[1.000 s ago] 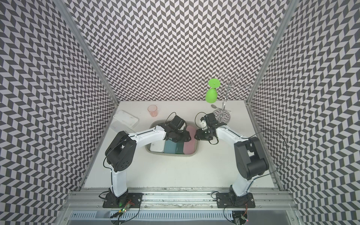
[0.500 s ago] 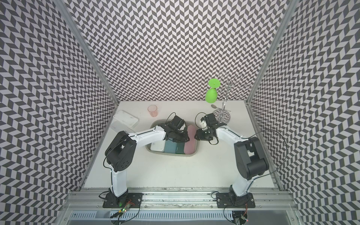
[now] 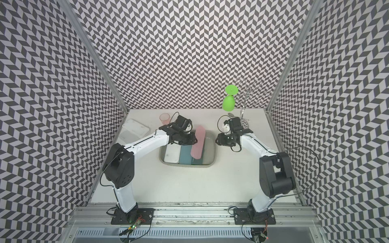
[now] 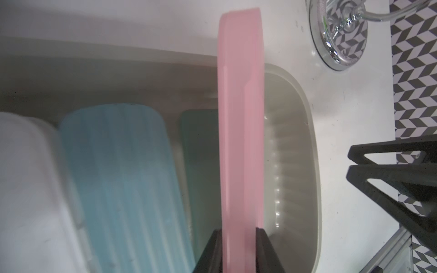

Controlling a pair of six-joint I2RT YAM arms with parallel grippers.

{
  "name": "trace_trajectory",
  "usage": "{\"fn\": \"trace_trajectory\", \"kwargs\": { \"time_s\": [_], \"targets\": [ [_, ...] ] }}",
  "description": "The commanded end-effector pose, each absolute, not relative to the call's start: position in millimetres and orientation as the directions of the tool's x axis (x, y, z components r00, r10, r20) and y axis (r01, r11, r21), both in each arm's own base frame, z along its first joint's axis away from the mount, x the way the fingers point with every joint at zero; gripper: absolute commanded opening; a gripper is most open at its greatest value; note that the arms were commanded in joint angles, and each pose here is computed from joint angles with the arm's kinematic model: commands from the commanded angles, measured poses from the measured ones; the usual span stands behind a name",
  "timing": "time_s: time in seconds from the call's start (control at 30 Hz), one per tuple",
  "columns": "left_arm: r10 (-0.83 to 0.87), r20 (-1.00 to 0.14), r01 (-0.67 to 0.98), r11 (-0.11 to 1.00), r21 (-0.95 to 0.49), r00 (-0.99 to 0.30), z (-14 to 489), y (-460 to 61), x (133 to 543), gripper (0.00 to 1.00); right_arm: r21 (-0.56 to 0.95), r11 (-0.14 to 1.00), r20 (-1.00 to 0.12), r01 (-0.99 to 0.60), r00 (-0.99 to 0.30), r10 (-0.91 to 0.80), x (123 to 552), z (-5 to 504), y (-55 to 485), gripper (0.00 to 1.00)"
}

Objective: Put the pencil case into the storage box
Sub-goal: Place the pencil case at the storage box.

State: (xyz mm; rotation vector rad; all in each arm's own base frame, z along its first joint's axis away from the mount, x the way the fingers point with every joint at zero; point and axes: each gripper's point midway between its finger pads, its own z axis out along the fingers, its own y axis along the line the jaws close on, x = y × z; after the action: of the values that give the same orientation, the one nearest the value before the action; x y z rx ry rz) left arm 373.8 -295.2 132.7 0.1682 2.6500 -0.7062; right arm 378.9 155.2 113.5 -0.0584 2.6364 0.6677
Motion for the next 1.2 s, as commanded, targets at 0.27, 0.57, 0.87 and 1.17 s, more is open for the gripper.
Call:
{"fn": "trace_trajectory", "kwargs": {
  "time_s": [0.27, 0.57, 0.87, 1.17],
  "targets": [
    [-0.04, -0.402, 0.156, 0.883, -0.442, -0.915, 120, -235, 371, 0.25, 0.458, 0.876, -0.42, -0.152, -0.905, 0.062, 379, 118, 157, 0.52],
    [-0.045, -0.37, 0.149, 0.866, -0.478, -0.928, 100, -241, 368, 0.25, 0.452, 0.878, -0.416, -0.153, -0.908, 0.056, 375, 117, 156, 0.52],
    [-0.008, -0.341, 0.133, 0.912, -0.389, -0.94, 70, -227, 366, 0.43, 0.429, 0.888, -0.406, -0.164, -0.914, 0.027, 372, 110, 156, 0.52],
    [-0.003, -0.379, 0.105, 0.958, -0.266, -0.925, 89, -206, 376, 0.73, 0.39, 0.903, -0.402, -0.181, -0.916, -0.01, 375, 106, 164, 0.63]
  ]
}}
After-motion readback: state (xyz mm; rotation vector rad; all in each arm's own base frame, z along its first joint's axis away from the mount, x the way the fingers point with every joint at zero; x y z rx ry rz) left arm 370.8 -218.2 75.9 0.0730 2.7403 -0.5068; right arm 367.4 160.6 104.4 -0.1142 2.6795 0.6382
